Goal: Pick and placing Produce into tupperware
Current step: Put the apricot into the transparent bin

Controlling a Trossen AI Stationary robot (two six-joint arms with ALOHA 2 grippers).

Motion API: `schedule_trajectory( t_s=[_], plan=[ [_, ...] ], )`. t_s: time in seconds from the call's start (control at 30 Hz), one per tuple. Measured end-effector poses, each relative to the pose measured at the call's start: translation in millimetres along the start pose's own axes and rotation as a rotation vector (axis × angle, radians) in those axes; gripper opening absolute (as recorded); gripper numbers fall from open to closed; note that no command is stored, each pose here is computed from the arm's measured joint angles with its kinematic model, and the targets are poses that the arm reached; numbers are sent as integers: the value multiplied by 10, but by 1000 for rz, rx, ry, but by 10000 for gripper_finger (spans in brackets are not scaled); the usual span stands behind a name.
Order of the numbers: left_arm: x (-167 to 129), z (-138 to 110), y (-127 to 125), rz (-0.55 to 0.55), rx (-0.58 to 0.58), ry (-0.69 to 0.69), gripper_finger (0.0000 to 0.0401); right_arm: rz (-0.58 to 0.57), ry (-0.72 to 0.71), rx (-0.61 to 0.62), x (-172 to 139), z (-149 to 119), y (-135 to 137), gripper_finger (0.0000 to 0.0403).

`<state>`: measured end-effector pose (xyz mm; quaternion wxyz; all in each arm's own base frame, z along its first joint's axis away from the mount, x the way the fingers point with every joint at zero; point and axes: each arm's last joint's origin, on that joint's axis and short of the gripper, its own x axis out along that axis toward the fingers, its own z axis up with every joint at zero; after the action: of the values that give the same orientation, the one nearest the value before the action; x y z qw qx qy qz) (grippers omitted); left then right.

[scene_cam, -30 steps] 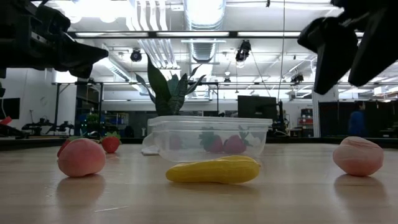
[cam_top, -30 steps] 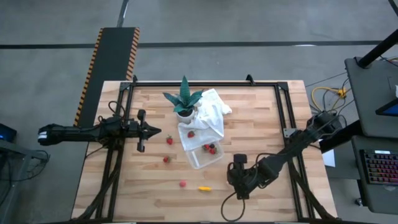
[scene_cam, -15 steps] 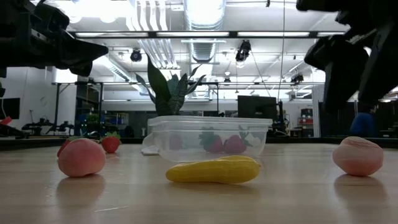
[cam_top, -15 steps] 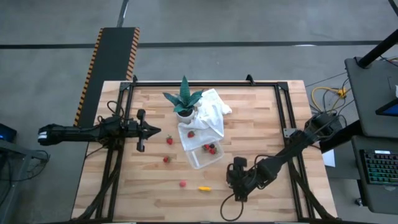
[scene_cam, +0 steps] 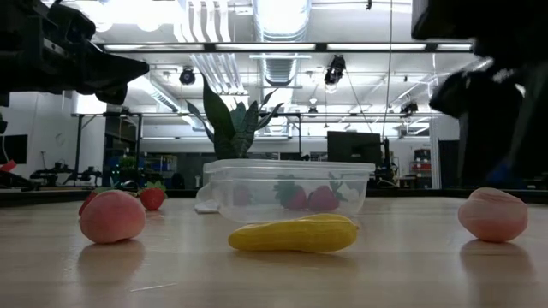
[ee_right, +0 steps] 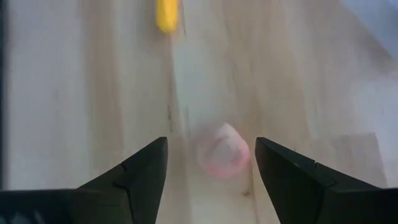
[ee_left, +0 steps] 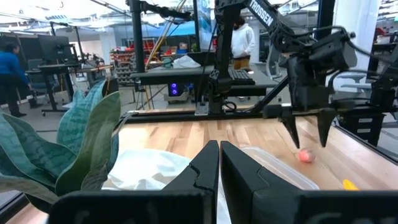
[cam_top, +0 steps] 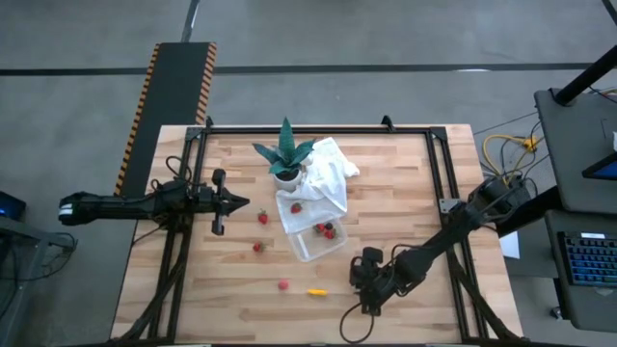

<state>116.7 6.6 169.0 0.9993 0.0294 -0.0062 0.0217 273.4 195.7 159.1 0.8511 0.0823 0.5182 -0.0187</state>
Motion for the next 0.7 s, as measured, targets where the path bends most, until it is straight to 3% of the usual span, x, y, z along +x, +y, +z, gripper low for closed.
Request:
schedule_trajectory(
  t_s=[0.27,0.7],
  plan=[
    [0,4,0,-1,-53,-5,0,-44,47,4,233,-86,-4,237],
    [32,-48,-4,-6,-105,48,0,-39,33,8,192,-72,2,231]
  ],
)
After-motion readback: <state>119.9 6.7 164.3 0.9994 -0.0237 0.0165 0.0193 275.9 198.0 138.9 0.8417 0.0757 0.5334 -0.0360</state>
